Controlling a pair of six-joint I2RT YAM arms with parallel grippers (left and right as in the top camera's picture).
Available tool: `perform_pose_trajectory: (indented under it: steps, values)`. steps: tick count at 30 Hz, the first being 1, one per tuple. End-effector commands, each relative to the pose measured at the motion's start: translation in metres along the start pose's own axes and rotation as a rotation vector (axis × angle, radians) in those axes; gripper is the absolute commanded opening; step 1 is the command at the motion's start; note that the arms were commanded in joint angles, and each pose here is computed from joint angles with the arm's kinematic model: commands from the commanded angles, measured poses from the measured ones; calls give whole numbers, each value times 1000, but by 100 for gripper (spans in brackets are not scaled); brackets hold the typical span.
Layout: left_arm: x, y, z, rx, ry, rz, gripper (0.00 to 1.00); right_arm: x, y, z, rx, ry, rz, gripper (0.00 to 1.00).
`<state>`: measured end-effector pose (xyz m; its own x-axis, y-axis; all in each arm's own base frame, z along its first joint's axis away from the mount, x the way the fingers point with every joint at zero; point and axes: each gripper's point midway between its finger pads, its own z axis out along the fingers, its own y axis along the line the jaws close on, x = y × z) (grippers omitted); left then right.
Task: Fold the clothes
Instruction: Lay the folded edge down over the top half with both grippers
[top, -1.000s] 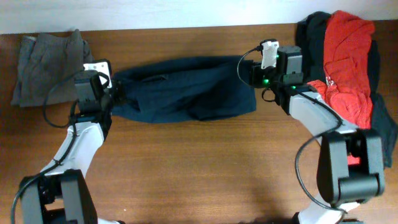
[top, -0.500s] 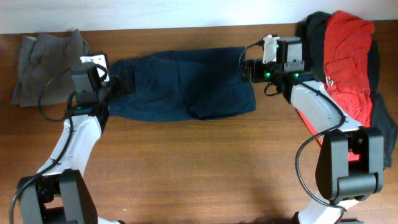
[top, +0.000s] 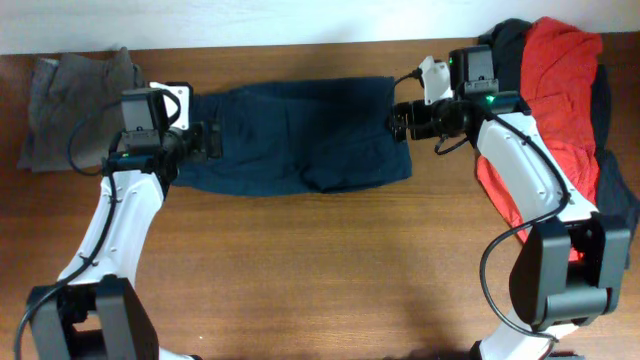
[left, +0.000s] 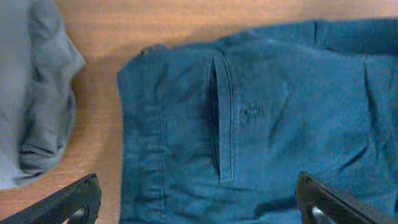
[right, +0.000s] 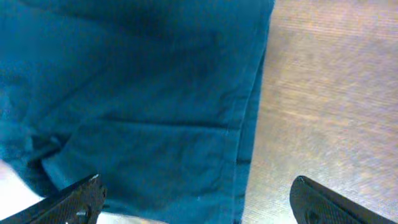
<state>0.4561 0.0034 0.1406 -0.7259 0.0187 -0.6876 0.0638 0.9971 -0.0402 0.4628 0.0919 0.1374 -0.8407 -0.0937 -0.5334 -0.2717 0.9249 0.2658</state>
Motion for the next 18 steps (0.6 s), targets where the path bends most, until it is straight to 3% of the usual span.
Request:
perform_pose_trajectory:
  steps: [1, 3, 7, 15, 18]
  values:
    - [14, -16, 19, 106, 53, 21, 99, 5, 11, 2, -109, 23, 12, 99]
    - [22, -25, 27, 164, 77, 14, 99, 7, 5, 6, -109, 30, 21, 98]
    - [32, -27, 31, 179, 114, 5, 99, 9, -13, 14, -95, 31, 2, 84]
    - [38, -27, 30, 178, 142, 0, 99, 23, -36, 38, -176, 58, 52, 80]
    - [39, -27, 30, 178, 145, -1, 99, 35, -39, 53, -192, 94, 78, 75]
